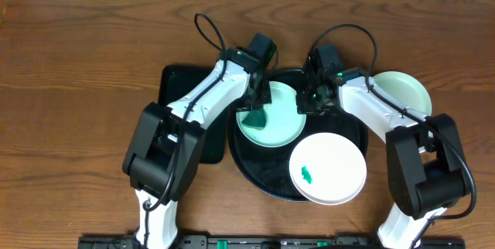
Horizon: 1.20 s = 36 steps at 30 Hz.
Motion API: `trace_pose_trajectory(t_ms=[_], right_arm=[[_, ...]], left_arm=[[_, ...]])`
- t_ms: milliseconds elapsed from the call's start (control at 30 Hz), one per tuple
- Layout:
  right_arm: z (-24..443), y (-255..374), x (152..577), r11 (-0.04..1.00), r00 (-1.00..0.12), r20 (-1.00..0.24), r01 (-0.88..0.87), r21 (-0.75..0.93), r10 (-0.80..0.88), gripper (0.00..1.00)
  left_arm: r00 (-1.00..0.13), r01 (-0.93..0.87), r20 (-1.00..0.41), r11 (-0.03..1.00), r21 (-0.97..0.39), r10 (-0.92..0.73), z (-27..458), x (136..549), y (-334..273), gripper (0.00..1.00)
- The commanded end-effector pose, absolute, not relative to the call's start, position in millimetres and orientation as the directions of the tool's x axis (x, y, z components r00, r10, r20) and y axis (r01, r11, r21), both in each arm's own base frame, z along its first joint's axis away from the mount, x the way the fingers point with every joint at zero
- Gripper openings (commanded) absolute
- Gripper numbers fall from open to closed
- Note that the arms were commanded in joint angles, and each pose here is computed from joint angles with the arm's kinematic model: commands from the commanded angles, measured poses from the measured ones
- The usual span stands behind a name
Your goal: Clean dirty plates on tray and stack at the side
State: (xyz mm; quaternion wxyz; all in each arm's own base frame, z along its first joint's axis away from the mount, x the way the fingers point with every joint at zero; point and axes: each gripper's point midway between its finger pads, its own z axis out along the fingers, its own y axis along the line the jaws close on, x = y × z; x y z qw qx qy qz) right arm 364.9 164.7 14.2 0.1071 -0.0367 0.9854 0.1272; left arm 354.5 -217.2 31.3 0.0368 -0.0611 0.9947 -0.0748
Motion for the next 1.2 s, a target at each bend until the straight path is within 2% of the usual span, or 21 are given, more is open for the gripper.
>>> trace_pose_trajectory(t_ms=[0, 667, 967, 1167], right_arm=[[8.8, 163.3, 362.2, 0.970, -0.976, -0.211, -0.097, 0.225, -0.049, 0.01], [6.6, 171.8, 357.6, 0.968, -0.975, -0.208, -0.124, 0.219, -0.078, 0.01], [6.6, 171.8, 357.6, 0.968, -0.975, -0.208, -0.124, 0.219, -0.078, 0.01], [6.6, 171.8, 357.6, 0.968, -0.975, -0.208, -0.124, 0.219, -0.078, 0.01]], left_arm=[[-0.988, -0.119, -0.077, 0.983, -0.139, -0.131, 22.7, 353.3, -214.5, 0.07], [-0.991, -0.093, -0.083, 0.983, -0.157, -0.107, -8.6, 340.2, -237.2, 0.07], [-0.997, -0.072, -0.015, 0.945, -0.318, -0.081, -1.1, 331.7, -271.0, 0.07], [-0.995, -0.061, -0.048, 0.929, -0.366, -0.084, 18.3, 341.5, -278.1, 0.07]])
